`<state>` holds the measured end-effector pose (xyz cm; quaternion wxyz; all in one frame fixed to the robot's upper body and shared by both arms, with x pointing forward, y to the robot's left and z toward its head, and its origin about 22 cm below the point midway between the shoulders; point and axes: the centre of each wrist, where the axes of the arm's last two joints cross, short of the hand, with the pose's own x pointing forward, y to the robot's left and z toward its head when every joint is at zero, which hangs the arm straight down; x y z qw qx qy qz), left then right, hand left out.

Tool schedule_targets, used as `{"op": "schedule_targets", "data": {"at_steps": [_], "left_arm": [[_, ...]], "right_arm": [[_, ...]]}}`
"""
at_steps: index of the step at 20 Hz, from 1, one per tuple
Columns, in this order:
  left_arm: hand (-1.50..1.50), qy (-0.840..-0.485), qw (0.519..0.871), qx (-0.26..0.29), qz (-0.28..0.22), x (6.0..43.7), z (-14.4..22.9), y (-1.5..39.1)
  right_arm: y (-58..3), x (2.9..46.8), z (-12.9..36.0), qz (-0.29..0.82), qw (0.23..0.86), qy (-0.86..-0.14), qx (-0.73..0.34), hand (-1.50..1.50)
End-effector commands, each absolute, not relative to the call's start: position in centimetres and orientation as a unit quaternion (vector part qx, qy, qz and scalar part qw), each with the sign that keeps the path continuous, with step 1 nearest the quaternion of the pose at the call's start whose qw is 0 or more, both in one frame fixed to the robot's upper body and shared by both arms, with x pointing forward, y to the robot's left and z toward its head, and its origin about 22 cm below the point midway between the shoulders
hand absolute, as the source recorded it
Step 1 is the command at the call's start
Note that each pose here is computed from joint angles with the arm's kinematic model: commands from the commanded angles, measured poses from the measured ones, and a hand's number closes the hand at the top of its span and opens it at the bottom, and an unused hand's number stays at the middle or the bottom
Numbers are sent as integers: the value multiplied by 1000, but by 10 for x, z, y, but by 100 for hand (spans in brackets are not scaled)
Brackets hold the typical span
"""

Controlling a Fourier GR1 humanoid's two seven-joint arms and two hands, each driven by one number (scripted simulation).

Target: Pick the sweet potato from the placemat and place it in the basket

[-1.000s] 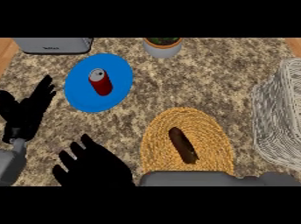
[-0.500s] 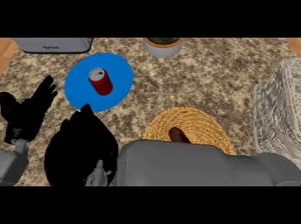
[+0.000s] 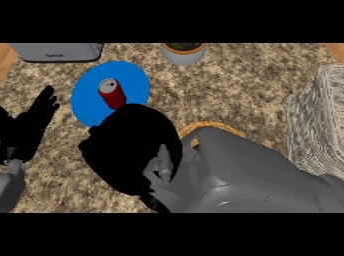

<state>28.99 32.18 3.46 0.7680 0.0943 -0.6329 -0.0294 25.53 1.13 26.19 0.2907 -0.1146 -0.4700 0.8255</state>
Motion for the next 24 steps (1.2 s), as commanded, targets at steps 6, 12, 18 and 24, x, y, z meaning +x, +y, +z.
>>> {"op": "schedule_targets", "data": {"at_steps": [6,12,18,24], "left_arm": [[0,-636,765,91,-27,292,31,316],[0,-641,762,84,-38,293,33,300],[0,-639,763,89,-39,296,37,312],[0,-641,761,91,-30,292,44,325]], "right_arm": [[-55,235,231,813,316,-473,-122,-150],[-74,239,192,802,313,-493,-126,-150],[-81,256,143,771,326,-536,-108,-150],[-74,269,81,779,338,-517,-103,-150]]}}
